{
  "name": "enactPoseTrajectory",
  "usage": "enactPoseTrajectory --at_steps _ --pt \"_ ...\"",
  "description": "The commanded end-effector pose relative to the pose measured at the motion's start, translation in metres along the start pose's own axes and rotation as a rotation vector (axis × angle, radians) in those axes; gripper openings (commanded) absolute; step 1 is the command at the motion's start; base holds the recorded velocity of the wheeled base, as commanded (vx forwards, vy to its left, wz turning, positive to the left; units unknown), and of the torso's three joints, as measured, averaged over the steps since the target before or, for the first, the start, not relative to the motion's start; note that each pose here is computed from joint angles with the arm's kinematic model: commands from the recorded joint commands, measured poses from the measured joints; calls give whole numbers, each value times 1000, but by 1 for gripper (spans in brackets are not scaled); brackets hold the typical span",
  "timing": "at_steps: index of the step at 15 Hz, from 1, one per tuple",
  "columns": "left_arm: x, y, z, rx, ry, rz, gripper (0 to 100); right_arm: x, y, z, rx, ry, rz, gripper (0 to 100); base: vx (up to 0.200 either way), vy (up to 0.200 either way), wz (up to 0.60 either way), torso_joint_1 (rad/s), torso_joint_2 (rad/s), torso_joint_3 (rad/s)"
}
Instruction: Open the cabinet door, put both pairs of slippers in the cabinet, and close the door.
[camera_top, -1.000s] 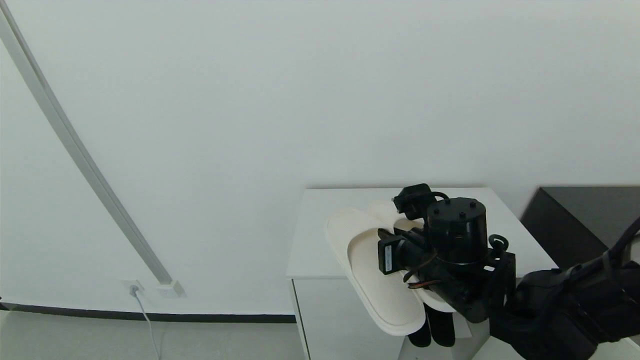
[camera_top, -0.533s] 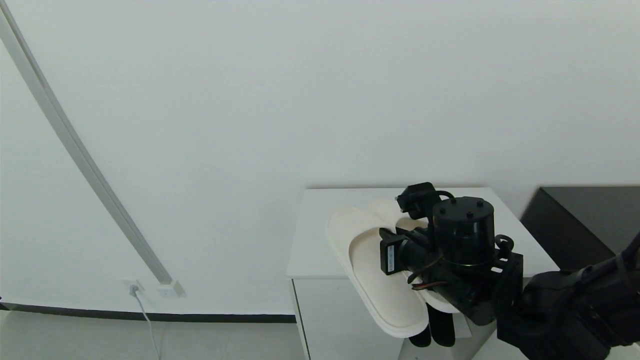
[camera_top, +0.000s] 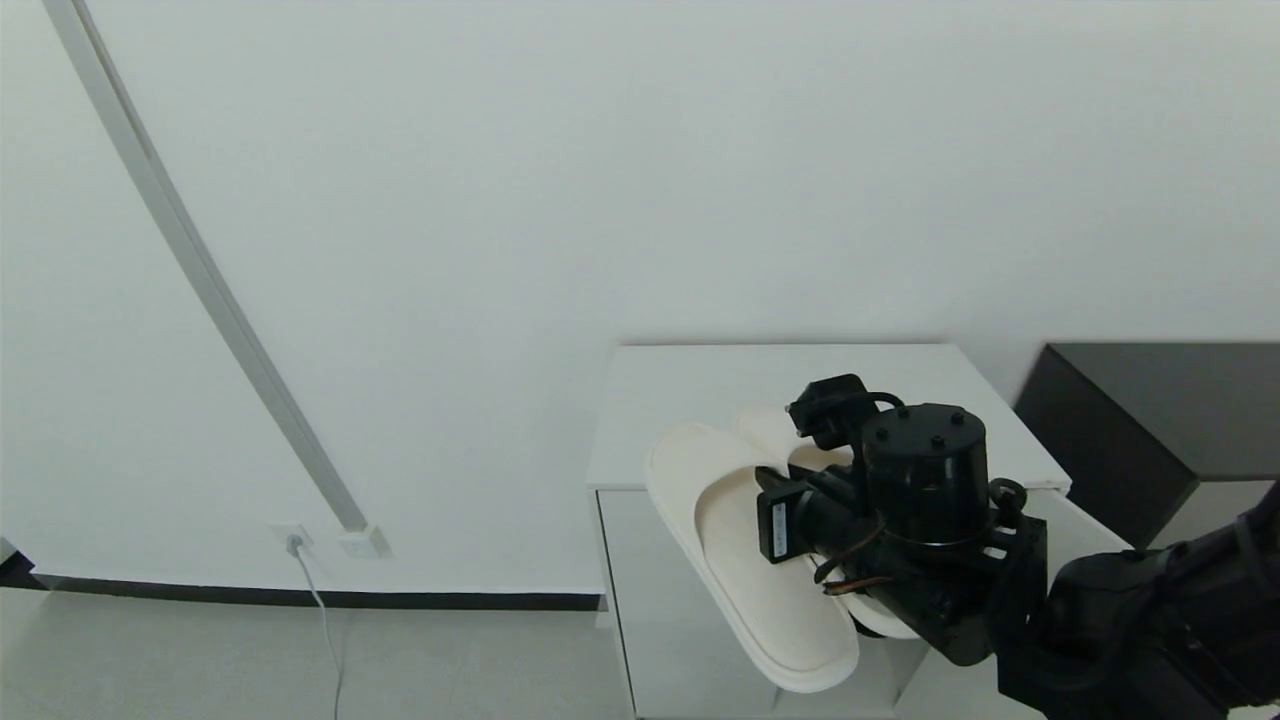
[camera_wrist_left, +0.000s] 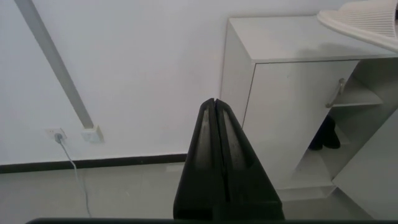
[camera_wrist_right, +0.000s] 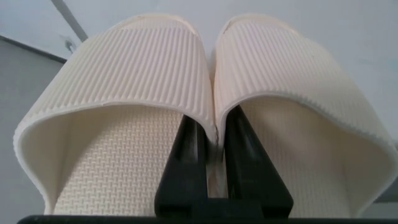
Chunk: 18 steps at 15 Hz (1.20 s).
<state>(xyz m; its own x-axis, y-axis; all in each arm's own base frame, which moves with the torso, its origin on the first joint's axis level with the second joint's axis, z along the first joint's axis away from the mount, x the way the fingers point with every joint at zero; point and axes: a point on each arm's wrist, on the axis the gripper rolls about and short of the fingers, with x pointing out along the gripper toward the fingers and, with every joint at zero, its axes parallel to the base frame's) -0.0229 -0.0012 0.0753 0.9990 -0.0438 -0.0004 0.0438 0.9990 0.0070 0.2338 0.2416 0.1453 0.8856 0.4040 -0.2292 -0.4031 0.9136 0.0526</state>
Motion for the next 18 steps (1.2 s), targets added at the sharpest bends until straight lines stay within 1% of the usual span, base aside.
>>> enactPoseTrajectory --at_steps 1,4,6,8,10,11,12,18 --pt "0 0 0 -1 1 1 0 -1 1 -2 -2 4 2 0 0 0 0 0 0 0" --pt "0 0 0 1 1 1 0 -4 -2 -8 -11 24 -3 0 0 0 0 0 0 0" --pt "0 0 0 -1 1 1 0 -5 -2 -4 -4 10 0 0 0 0 0 0 0 0" --pt "0 0 0 -1 1 1 0 -5 -2 -6 -7 14 0 0 0 0 0 0 0 0" --pt "0 0 0 -7 0 4 0 -5 -1 -6 -7 15 2 0 0 0 0 0 0 0" --pt "0 0 0 -18 0 10 0 -4 -1 -7 -8 17 3 0 0 0 0 0 0 0" --pt "0 0 0 -18 0 10 0 -5 -1 -6 -7 14 3 0 0 0 0 0 0 0" --pt "0 0 0 -18 0 10 0 -6 -1 -6 -8 15 3 0 0 -200 0 3 2 0"
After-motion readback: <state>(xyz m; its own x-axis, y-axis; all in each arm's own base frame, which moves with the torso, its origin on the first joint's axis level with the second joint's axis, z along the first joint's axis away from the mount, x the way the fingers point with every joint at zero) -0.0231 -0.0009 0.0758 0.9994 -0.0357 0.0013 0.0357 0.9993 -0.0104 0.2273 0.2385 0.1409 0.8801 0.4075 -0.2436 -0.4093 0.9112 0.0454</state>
